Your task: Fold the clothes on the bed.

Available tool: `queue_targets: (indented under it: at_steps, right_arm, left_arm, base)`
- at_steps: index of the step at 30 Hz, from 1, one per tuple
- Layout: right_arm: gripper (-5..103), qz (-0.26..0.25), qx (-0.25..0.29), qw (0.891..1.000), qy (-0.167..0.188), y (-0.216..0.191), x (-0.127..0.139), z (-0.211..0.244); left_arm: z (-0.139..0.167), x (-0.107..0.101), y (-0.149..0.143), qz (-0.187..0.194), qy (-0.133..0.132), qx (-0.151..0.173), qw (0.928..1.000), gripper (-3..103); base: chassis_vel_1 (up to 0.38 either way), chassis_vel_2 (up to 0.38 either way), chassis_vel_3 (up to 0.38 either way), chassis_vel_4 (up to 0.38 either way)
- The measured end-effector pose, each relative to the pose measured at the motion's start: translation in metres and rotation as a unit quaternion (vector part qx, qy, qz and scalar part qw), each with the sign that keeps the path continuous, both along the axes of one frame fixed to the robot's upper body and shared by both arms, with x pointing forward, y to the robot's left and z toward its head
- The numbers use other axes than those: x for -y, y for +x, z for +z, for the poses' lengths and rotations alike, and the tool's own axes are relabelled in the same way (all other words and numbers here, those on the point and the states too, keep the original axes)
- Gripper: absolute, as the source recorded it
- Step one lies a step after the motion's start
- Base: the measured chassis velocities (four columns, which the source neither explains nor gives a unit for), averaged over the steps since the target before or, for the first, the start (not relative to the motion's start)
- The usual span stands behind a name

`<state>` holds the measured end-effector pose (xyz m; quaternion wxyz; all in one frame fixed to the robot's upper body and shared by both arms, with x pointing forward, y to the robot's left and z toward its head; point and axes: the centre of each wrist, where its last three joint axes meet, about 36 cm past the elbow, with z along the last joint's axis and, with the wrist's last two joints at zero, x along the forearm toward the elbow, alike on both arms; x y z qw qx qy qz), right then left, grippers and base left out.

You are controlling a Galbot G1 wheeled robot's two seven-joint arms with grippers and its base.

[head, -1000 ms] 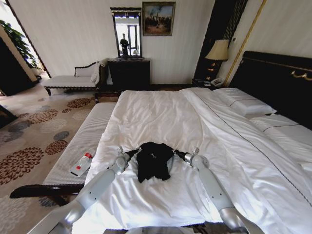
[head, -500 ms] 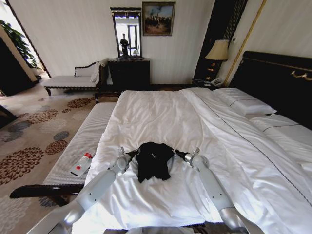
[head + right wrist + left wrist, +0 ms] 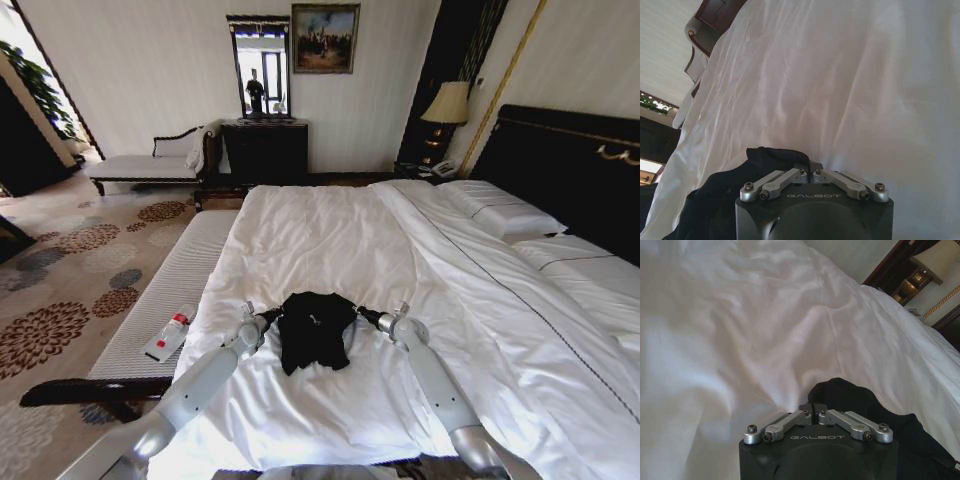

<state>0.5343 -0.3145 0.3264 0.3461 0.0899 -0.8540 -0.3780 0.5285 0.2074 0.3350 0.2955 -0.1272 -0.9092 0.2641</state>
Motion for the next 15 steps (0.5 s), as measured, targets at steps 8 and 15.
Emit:
queue_targets:
  at_steps: [8, 15]
  right_arm:
    - [1, 0.015, 0.061, 0.998, -0.024, -0.003, 0.013, 0.064]
    - [1, 0.049, 0.153, 0.985, -0.067, 0.003, 0.006, 0.16]
  left_arm:
    - [0.06, -0.01, 0.001, -0.011, -0.015, 0.067, 0.9976, 1]
    - [0.132, -0.027, 0.021, -0.008, -0.023, 0.131, 0.9911, 1]
  base:
    - [0.0, 0.0, 0.0, 0.0]
    - [0.0, 0.0, 0.0, 0.0]
